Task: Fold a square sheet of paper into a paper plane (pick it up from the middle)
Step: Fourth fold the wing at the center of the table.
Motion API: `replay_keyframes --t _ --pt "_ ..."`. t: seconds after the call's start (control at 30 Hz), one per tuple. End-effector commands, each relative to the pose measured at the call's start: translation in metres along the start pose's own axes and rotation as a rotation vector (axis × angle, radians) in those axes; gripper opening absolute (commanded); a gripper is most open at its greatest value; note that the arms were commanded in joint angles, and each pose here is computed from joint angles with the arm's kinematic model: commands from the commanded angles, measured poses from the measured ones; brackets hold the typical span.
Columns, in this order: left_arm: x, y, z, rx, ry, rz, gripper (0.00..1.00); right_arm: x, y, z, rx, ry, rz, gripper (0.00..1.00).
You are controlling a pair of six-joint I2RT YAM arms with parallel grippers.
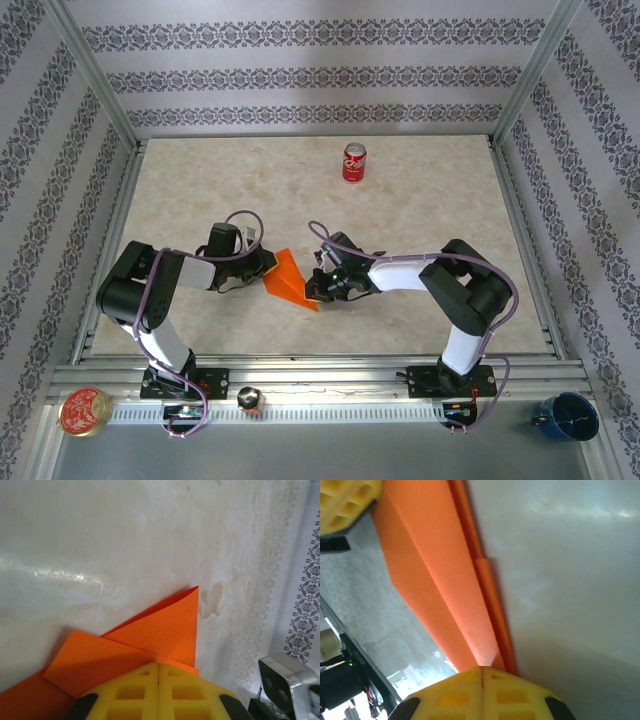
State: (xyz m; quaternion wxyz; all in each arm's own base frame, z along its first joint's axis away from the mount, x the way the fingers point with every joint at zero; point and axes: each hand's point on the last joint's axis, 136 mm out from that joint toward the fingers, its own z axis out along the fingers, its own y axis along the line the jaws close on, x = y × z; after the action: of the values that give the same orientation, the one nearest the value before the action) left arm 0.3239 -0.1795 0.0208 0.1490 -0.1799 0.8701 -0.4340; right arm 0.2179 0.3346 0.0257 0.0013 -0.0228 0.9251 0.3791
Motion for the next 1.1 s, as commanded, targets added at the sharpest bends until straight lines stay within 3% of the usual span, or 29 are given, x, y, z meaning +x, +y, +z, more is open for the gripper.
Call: replay_keyframes --t 0.0,0.23,0.4,0.83,1.07 --pt "0.008 0.017 0.002 -0.042 0.004 -0.024 0.01 -0.015 0.027 -0.002 -0.035 -0.01 -0.056 0.0" --pt "0.008 0.015 0.001 -0.046 0.006 -0.015 0.01 -0.028 0.032 0.022 -0.055 0.035 -0.047 0.0" --pt "0.007 0.017 0.001 -0.061 0.004 -0.014 0.01 -0.014 0.008 0.027 -0.023 0.091 -0.012 0.0" --pt "0.008 0.034 -0.001 -0.144 -0.002 -0.028 0.0 0.066 -0.07 -0.013 0.1 0.136 0.014 0.0" --pt "0.002 0.027 -0.006 -0.167 -0.018 -0.003 0.0 0.056 -0.057 -0.038 0.112 0.044 0.006 0.04"
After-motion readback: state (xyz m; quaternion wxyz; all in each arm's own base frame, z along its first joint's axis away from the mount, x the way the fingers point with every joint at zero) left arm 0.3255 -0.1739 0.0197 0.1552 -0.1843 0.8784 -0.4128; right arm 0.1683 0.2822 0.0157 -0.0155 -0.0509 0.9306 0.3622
